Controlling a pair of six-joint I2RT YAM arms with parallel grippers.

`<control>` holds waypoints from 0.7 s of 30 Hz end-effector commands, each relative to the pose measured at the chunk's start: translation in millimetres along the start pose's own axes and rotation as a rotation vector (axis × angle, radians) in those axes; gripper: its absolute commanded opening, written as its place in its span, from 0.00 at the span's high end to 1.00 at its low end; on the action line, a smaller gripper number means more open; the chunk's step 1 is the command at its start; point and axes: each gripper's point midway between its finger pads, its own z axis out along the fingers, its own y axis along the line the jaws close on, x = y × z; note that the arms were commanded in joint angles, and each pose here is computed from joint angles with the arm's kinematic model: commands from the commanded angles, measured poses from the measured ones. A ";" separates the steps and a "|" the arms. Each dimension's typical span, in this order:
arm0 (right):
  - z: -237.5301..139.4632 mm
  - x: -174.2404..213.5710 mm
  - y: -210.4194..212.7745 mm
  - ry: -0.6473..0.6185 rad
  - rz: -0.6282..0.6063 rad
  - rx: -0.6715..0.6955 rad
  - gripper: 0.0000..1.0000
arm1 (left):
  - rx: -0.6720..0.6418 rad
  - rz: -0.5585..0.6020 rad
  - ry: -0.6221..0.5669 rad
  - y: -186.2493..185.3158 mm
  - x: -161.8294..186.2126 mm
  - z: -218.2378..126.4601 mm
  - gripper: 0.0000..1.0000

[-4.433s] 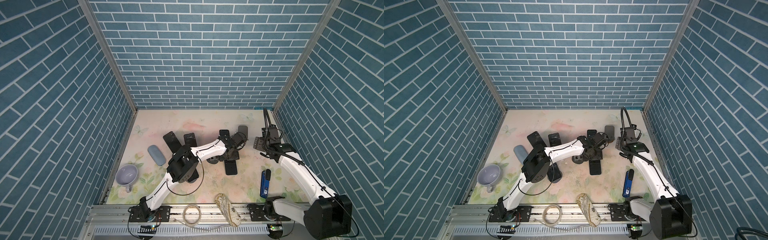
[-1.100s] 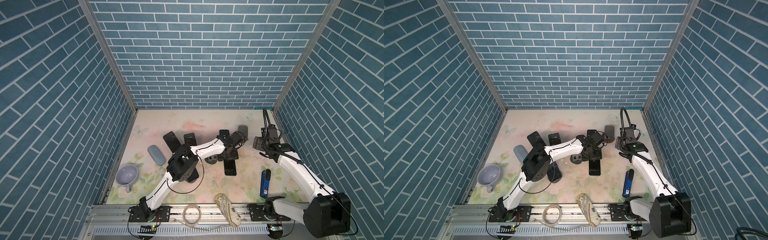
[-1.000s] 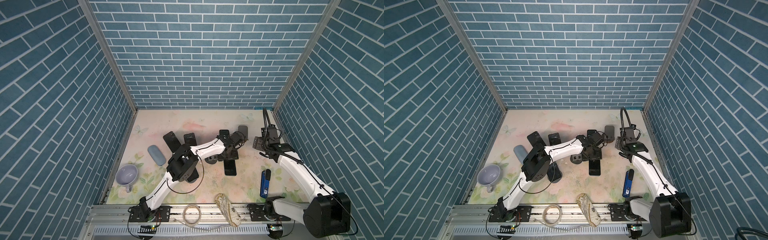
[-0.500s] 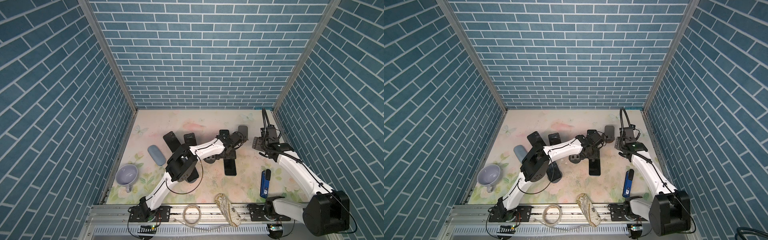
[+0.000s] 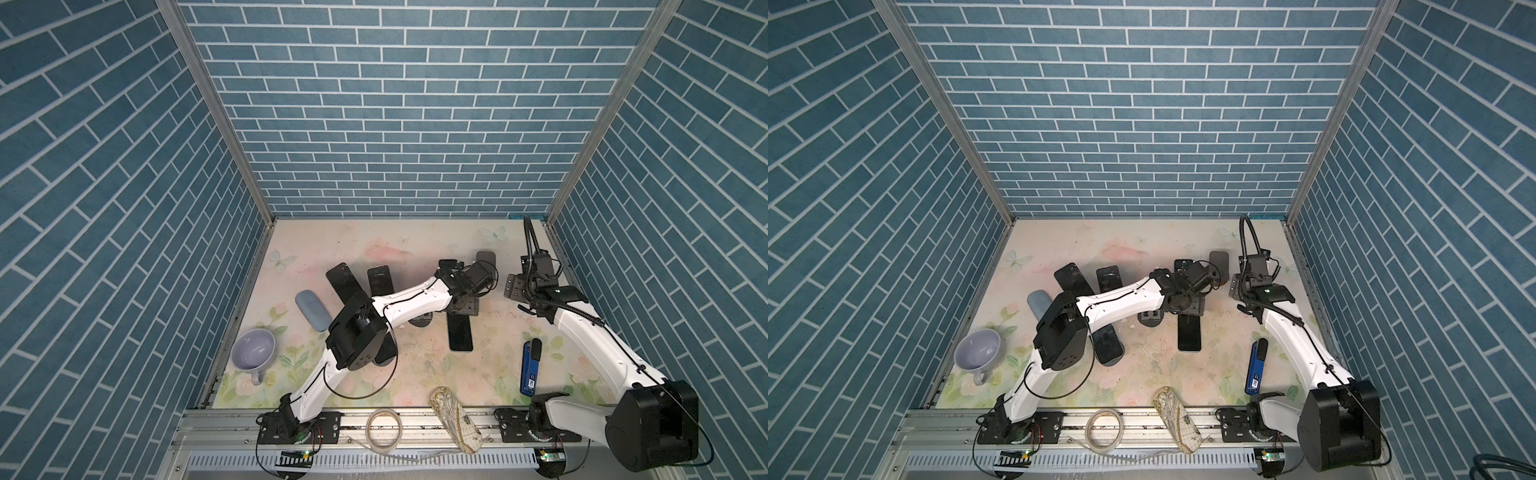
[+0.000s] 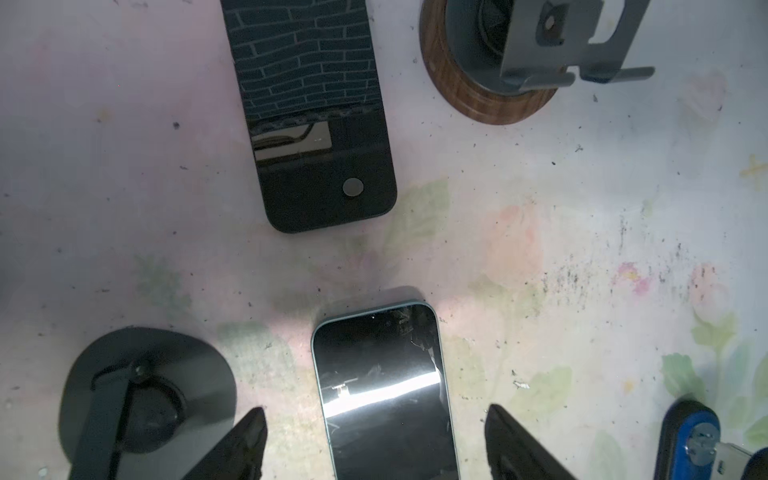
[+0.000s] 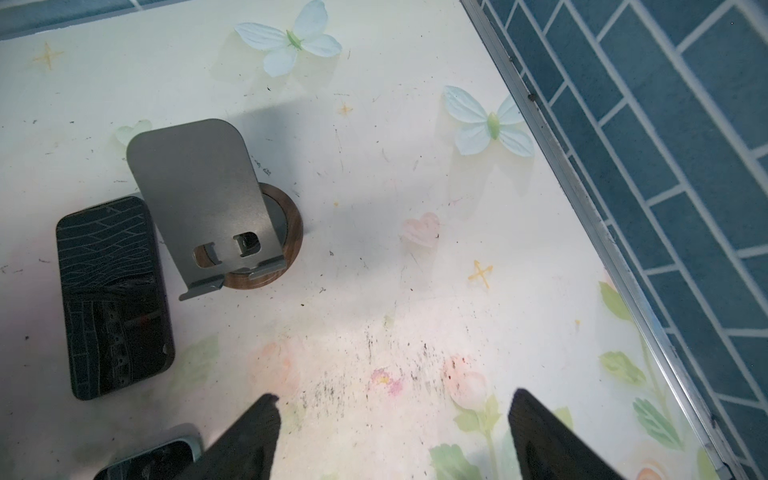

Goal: Remove the phone from the phone stand

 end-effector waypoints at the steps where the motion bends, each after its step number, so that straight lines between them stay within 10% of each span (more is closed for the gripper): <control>1: -1.4 -0.3 -0.7 0.011 0.012 0.003 0.12 | -0.054 0.050 -0.086 7.2 -17.6 -34.8 0.16; 21: 2.8 0.9 6.1 0.035 0.034 -0.020 0.13 | -0.195 -0.043 -0.244 78.6 -17.2 -76.8 0.10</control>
